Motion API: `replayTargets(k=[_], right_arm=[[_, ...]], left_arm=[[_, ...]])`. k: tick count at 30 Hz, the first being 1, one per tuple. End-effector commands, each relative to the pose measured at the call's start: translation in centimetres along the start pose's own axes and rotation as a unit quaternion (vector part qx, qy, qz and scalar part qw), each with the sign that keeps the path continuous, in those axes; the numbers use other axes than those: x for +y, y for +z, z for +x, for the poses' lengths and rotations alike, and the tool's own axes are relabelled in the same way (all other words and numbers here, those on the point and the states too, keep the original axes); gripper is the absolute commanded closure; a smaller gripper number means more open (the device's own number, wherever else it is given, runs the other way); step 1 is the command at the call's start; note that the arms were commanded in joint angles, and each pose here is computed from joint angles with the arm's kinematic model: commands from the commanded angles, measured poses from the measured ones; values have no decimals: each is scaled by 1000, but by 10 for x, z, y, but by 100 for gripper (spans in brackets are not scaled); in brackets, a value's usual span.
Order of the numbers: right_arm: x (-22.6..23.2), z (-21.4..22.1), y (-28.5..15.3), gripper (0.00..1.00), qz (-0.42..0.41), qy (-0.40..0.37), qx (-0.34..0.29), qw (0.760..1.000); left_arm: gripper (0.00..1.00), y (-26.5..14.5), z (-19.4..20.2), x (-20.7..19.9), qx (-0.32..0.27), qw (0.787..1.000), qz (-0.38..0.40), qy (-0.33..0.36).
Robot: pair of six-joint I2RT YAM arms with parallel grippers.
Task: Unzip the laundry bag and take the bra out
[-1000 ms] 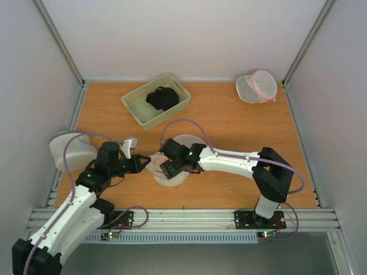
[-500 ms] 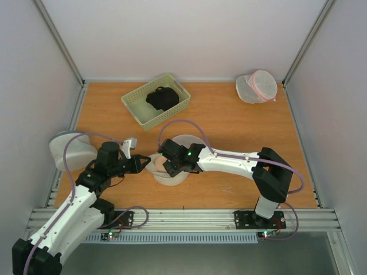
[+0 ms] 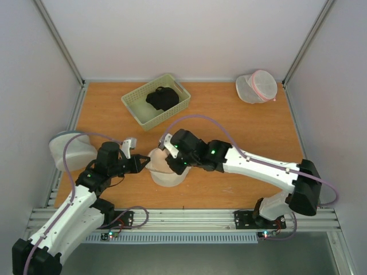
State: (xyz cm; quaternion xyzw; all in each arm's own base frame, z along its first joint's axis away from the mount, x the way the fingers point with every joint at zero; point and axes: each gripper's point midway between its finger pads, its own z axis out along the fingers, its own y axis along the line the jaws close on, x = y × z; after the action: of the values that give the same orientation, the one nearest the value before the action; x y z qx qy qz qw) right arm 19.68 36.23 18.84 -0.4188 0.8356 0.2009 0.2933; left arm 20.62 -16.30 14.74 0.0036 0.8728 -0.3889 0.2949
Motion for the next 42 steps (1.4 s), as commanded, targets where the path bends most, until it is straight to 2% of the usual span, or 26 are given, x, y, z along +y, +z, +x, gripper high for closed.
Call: replayTargets(k=[1, 9, 16, 25, 31, 39, 42], right_arm=[[21, -17, -30, 99, -59, -54, -60, 995], [17, -73, -103, 99, -115, -41, -217, 968], [3, -120, -162, 99, -158, -19, -329, 931], [-46, -216, -211, 99, -105, 15, -462, 880], [-100, -265, -198, 99, -59, 53, -514, 854], [-155, -296, -91, 99, -35, 105, -502, 857], [-175, -300, -45, 99, -50, 134, -487, 862]], left_arm=[[99, 1, -7, -3, -17, 1000, 7, 8], [99, 1, -7, -3, -17, 1000, 7, 10], [99, 1, -7, -2, -16, 1000, 5, 9], [99, 1, -7, -1, -17, 1000, 4, 10], [100, 1, -8, -1, -21, 1000, 3, 11], [99, 0, -9, 0, -24, 1000, 1, 10], [100, 0, -8, 0, -24, 1000, 2, 10]])
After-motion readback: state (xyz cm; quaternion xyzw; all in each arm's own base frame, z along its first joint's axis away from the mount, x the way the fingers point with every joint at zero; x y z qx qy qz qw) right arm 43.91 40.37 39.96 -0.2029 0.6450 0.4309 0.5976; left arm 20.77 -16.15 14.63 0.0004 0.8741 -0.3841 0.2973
